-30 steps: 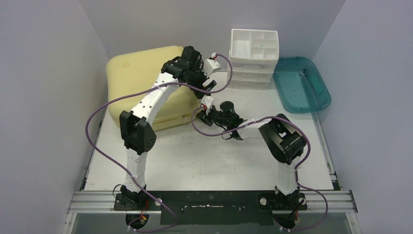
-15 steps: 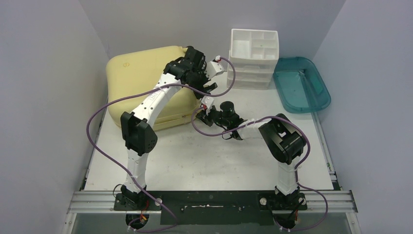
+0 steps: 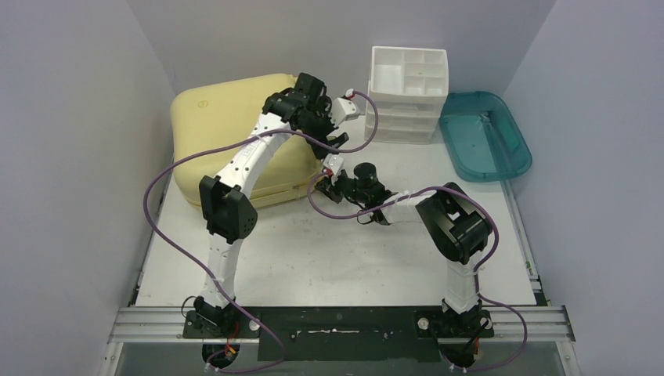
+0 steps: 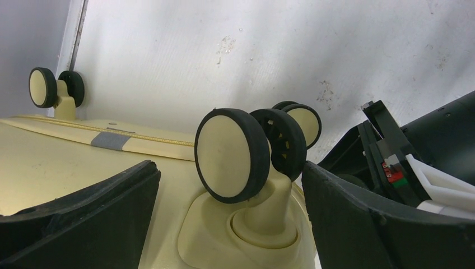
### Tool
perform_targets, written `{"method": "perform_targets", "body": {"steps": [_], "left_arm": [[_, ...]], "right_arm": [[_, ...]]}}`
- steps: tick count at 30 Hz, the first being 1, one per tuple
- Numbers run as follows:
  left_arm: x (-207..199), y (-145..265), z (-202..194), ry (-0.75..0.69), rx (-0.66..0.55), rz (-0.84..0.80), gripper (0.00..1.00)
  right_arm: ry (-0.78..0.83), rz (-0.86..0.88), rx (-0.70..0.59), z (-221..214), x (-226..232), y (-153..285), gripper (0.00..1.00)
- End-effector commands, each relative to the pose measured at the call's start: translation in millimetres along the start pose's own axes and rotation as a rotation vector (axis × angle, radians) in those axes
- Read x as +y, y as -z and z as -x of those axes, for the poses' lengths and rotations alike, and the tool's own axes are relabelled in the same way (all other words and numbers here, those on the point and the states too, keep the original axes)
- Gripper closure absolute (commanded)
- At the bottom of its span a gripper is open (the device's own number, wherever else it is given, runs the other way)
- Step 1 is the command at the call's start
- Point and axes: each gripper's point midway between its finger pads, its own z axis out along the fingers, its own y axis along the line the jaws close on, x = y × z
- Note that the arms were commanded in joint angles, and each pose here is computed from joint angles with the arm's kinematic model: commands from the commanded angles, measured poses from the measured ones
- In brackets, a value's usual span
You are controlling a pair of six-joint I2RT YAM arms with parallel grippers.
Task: Open, take out, and arrange the luggage
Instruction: Unzip the luggage at the center of the board.
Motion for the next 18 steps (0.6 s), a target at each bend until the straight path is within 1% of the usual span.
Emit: {"method": "perform_targets", "body": {"steps": [1,5,11,16,18], "left_arm": [[-112,-41,-26,0.042,0.136,-0.366,0.03],[-115,-52,-40,-0.015,0.196,-0.327,0.03],[-112,-61,-55,-0.063,0.273,-0.256,0.03],[-123,-65,-62,-0.089,0.302,-0.274,0.03],[-134,-64,-56,-0.07,0.258,-0.348,0.03]], "right_arm": [[-0.023,-0.018,0.049,-6,-1,-8,1.0],[-0.024,-0.013,0.051,-7,0,-9,1.0],[-0.025,-0.011,0.054,-8,0,-10,1.0],[-0.026,-0.008,0.058,-10,1,-11,1.0],[-0.025,-0.006,0.06,-10,1,-11,1.0]]}}
